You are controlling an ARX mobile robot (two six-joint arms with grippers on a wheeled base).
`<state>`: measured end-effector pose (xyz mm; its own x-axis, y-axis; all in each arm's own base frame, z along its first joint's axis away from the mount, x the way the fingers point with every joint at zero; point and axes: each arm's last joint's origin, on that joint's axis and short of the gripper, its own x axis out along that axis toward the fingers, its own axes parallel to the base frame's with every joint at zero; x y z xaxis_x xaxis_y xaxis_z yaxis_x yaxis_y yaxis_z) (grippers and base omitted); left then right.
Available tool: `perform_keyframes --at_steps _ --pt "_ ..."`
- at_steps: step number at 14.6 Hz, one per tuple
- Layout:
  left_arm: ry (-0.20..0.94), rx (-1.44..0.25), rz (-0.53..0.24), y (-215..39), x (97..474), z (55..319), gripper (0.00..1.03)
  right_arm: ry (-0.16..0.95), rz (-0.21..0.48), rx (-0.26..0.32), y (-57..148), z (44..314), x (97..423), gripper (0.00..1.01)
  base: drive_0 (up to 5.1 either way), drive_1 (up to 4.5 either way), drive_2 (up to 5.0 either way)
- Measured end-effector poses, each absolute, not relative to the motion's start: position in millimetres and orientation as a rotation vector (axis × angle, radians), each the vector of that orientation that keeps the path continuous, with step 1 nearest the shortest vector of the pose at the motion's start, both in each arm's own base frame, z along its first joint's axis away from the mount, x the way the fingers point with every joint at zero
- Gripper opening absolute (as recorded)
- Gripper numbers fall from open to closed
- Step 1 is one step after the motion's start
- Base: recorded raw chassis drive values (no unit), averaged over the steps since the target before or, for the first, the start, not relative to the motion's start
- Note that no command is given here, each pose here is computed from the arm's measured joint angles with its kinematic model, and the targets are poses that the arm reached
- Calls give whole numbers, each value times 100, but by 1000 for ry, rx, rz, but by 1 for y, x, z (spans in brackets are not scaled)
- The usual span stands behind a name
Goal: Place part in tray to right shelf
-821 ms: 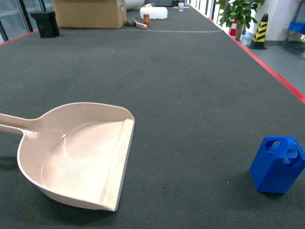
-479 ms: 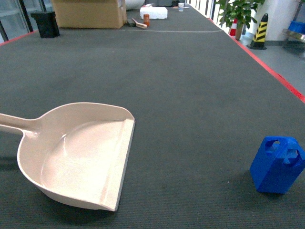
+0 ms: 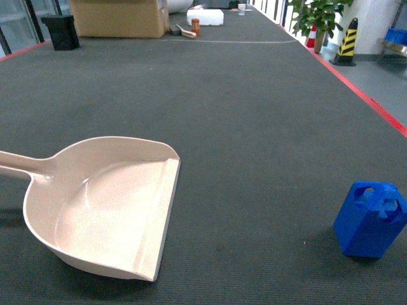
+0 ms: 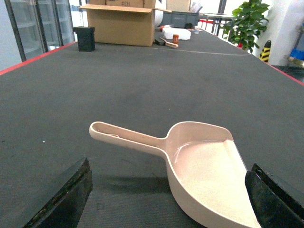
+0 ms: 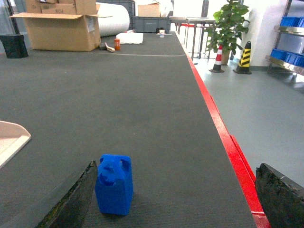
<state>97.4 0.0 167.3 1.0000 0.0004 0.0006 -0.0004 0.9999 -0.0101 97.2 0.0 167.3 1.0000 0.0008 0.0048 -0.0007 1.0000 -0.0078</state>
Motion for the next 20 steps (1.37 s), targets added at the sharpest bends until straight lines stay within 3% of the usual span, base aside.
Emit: perform_keyframes --at_steps 20 --pt "-1 -10 0 0 97 167 98 -5 1 -8 0 167 97 98 0 0 0"
